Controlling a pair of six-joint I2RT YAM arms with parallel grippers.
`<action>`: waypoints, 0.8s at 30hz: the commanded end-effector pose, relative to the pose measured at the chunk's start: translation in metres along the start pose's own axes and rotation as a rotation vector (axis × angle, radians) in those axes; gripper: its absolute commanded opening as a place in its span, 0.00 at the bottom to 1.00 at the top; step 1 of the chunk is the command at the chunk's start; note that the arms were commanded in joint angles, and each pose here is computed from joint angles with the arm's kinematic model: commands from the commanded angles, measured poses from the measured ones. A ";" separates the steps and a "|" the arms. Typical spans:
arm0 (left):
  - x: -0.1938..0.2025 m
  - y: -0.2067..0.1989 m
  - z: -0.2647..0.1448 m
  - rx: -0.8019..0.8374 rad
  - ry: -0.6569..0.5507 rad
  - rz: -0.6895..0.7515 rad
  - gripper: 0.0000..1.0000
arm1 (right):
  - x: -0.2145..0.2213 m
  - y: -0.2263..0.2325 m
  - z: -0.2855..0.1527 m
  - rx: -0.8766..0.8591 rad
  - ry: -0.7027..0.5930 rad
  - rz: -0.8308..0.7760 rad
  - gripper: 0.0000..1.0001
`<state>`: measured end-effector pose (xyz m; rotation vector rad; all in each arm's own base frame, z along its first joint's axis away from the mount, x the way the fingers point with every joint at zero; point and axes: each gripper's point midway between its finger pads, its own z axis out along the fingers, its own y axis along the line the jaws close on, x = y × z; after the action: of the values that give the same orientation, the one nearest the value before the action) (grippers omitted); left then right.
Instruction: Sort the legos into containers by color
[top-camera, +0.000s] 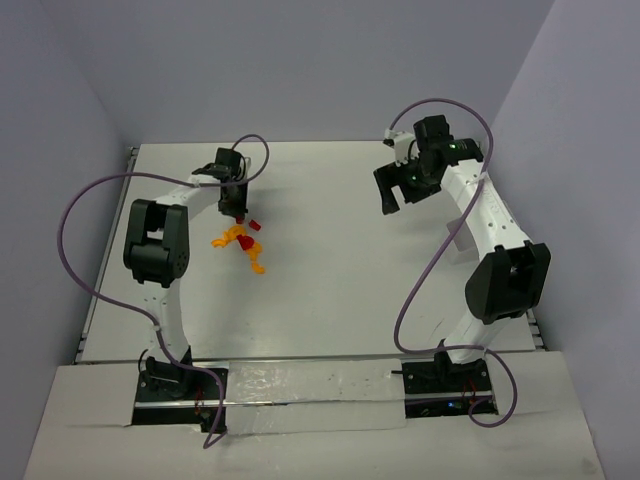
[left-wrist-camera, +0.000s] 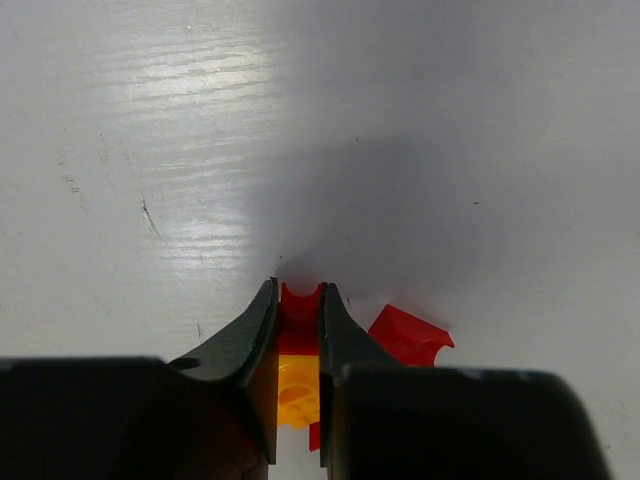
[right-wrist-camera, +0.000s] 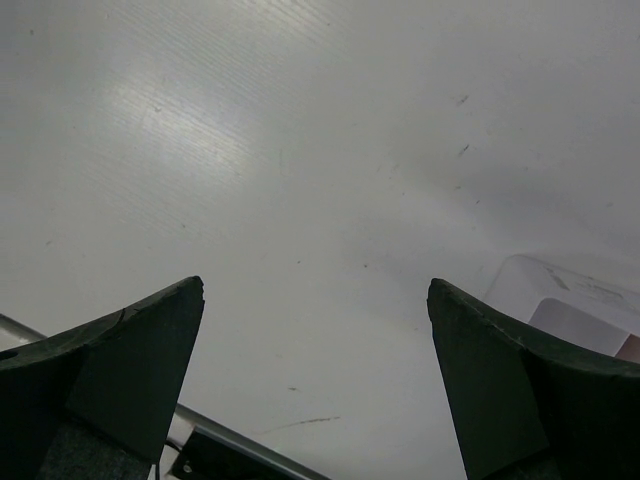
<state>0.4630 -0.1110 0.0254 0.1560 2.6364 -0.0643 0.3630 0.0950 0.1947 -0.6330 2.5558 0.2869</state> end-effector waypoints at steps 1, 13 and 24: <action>-0.039 -0.016 -0.035 0.080 -0.083 -0.032 0.02 | -0.038 0.023 -0.026 -0.042 -0.156 -0.034 1.00; -0.130 -0.096 -0.276 0.691 -0.644 -0.330 0.00 | -0.135 0.120 -0.096 -0.501 -0.559 0.080 1.00; -0.132 -0.147 -0.334 1.108 -0.502 -0.548 0.00 | -0.193 0.195 -0.114 -0.433 -0.770 0.008 0.99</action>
<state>0.4104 -0.2237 0.3679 -0.1581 1.8056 -1.2886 0.3713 0.2813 0.3444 -0.5283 1.9554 0.9731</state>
